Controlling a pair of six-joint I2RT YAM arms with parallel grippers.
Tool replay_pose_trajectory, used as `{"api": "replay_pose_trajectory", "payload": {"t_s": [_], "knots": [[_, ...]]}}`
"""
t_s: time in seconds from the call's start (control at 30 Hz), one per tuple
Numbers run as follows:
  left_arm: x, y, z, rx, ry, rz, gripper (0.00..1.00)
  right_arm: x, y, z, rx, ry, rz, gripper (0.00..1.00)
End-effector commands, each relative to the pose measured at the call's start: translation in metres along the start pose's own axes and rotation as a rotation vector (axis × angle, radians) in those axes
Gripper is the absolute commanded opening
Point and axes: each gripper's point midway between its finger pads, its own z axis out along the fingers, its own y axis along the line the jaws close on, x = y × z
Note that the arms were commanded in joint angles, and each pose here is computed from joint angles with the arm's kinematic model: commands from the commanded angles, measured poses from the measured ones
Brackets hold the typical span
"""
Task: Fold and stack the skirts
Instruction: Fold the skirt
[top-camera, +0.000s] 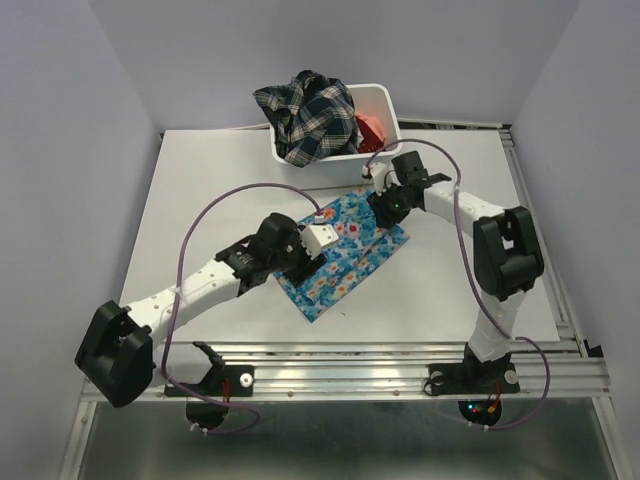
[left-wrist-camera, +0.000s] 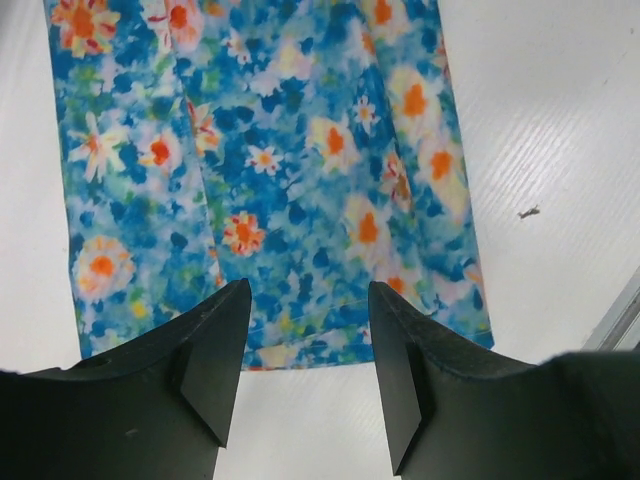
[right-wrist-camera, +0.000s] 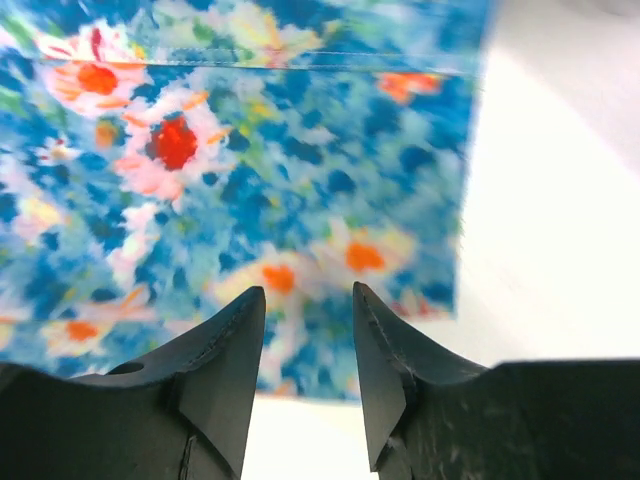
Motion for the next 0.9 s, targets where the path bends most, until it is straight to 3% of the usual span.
{"api": "replay_pose_trajectory", "payload": {"t_s": [0.0, 0.17, 0.37, 0.53, 0.7, 0.87], "knots": [[-0.028, -0.002, 0.014, -0.066, -0.037, -0.047, 0.62, -0.030, -0.012, -0.064, 0.075, -0.177, 0.176, 0.46], [-0.041, -0.021, 0.044, -0.076, 0.011, -0.070, 0.58, 0.000, 0.010, -0.083, -0.029, -0.196, 0.415, 0.43], [-0.055, -0.023, 0.080, -0.064, 0.061, -0.097, 0.51, 0.027, 0.016, -0.061, -0.130, -0.172, 0.692, 0.31], [-0.063, -0.024, 0.099, -0.065, 0.070, -0.089, 0.50, 0.033, 0.016, -0.045, -0.217, -0.191, 0.913, 0.24], [-0.061, -0.026, 0.110, -0.057, 0.104, -0.081, 0.52, 0.038, 0.029, -0.034, -0.294, -0.206, 0.992, 0.22], [-0.064, -0.029, 0.118, -0.038, 0.115, -0.069, 0.59, 0.069, 0.035, -0.014, -0.269, -0.119, 1.051, 0.18]]}}
